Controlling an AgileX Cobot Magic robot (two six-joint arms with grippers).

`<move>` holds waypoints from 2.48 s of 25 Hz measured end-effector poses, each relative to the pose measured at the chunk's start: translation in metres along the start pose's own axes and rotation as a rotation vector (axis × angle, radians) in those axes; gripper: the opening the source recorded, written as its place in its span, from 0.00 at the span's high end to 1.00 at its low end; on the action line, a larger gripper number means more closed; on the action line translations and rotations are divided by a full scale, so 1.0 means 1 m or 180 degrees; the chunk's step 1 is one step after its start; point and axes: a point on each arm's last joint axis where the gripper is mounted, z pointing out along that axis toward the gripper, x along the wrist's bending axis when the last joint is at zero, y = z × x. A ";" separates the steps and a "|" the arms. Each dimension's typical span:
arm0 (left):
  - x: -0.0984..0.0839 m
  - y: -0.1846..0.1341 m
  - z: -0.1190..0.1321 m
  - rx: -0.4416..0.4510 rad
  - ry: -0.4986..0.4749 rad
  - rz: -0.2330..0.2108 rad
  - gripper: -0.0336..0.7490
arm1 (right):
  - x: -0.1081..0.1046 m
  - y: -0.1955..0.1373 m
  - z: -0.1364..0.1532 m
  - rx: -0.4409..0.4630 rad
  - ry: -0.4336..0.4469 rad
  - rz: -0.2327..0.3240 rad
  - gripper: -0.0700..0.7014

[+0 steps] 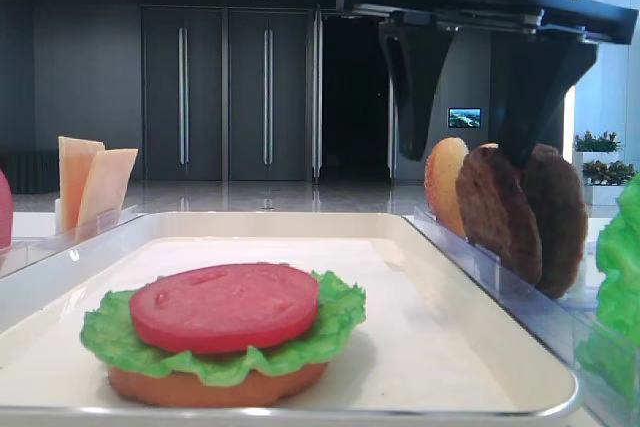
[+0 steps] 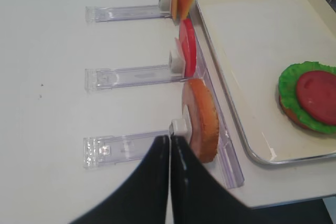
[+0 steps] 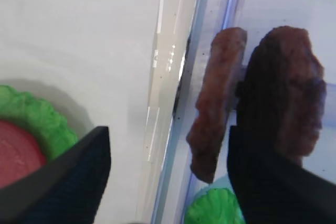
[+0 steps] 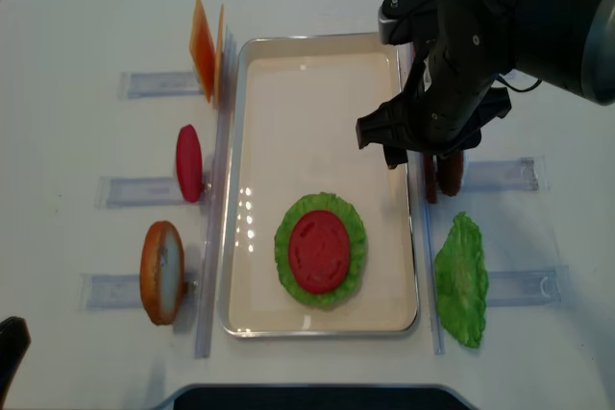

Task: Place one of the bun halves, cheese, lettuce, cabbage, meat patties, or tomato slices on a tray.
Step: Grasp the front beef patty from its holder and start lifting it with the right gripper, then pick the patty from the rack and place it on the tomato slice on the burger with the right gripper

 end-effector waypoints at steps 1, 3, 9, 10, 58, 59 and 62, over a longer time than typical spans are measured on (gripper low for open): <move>0.000 0.000 0.000 0.0000 0.0000 0.0000 0.96 | 0.000 0.000 0.002 0.0011 -0.0008 -0.0002 0.29; 0.000 0.000 0.000 0.0000 0.0000 0.0000 0.96 | 0.000 0.001 0.006 0.0020 -0.0023 -0.0010 0.29; 0.000 0.000 0.000 0.0000 0.0000 0.0000 0.96 | -0.004 0.004 0.010 -0.0025 -0.0189 -0.0088 0.43; 0.000 0.000 0.000 0.0000 0.0000 0.0000 0.96 | -0.005 0.004 0.010 -0.0038 -0.0214 -0.0073 0.45; 0.000 0.000 0.000 0.0000 0.0000 0.0000 0.96 | 0.028 -0.057 -0.081 -0.0895 0.2432 -0.0393 0.71; 0.000 0.000 0.000 0.0000 0.0000 0.0000 0.96 | 0.029 -0.056 -0.076 -0.0900 0.2509 -0.0379 0.71; 0.000 0.000 0.000 0.0000 0.0000 0.0000 0.96 | 0.033 -0.052 -0.059 -0.0907 0.2659 -0.0327 0.71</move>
